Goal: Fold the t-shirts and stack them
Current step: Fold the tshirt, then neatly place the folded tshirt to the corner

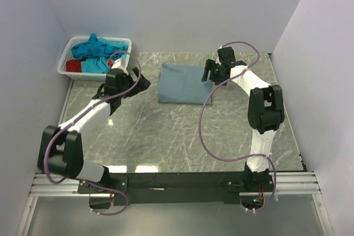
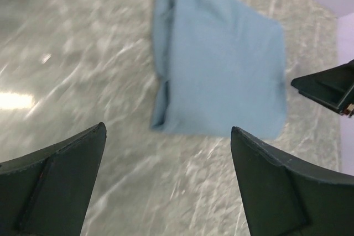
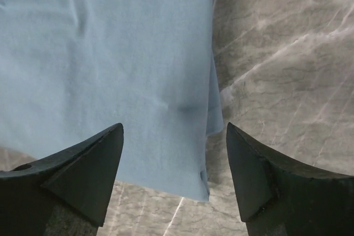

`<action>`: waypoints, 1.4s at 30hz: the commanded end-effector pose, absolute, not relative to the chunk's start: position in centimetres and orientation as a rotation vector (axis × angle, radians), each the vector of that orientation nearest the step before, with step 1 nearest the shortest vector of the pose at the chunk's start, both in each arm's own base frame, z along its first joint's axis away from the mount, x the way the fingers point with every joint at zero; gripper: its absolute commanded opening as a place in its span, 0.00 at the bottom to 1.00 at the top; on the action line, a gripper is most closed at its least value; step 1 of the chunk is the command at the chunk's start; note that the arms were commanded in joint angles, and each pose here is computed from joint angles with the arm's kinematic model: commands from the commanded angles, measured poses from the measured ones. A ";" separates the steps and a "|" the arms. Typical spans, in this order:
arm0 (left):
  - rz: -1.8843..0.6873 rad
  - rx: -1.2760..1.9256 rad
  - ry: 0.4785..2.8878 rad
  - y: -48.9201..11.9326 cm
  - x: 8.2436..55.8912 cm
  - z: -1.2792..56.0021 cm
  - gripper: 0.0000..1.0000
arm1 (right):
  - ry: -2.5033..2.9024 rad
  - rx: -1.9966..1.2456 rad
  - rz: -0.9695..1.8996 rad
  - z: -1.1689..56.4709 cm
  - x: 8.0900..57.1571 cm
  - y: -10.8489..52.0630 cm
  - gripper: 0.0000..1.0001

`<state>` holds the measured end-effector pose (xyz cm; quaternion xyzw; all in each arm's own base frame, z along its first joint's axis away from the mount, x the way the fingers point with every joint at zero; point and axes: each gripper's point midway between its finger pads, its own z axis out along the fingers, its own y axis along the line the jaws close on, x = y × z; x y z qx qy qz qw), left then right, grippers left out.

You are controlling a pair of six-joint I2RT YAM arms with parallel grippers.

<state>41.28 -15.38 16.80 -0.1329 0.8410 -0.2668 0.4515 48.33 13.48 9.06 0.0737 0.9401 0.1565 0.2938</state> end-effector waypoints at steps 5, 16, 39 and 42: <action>-0.524 -0.472 2.014 -11.5 37.1 17.5 0.99 | 2.551 0.186 0.271 6.4 48.9 13.2 0.74; -0.469 -0.583 1.919 -8.9 34.9 18.9 0.99 | 2.658 0.155 0.222 2.5 48.5 13.9 0.57; -0.330 -0.660 1.774 -5.2 33.6 22.1 0.99 | 2.543 0.112 -0.132 6.1 55.2 5.7 0.00; -0.309 -0.664 1.784 -5.0 33.8 21.9 0.99 | 2.503 0.146 -0.184 6.5 56.6 2.6 0.00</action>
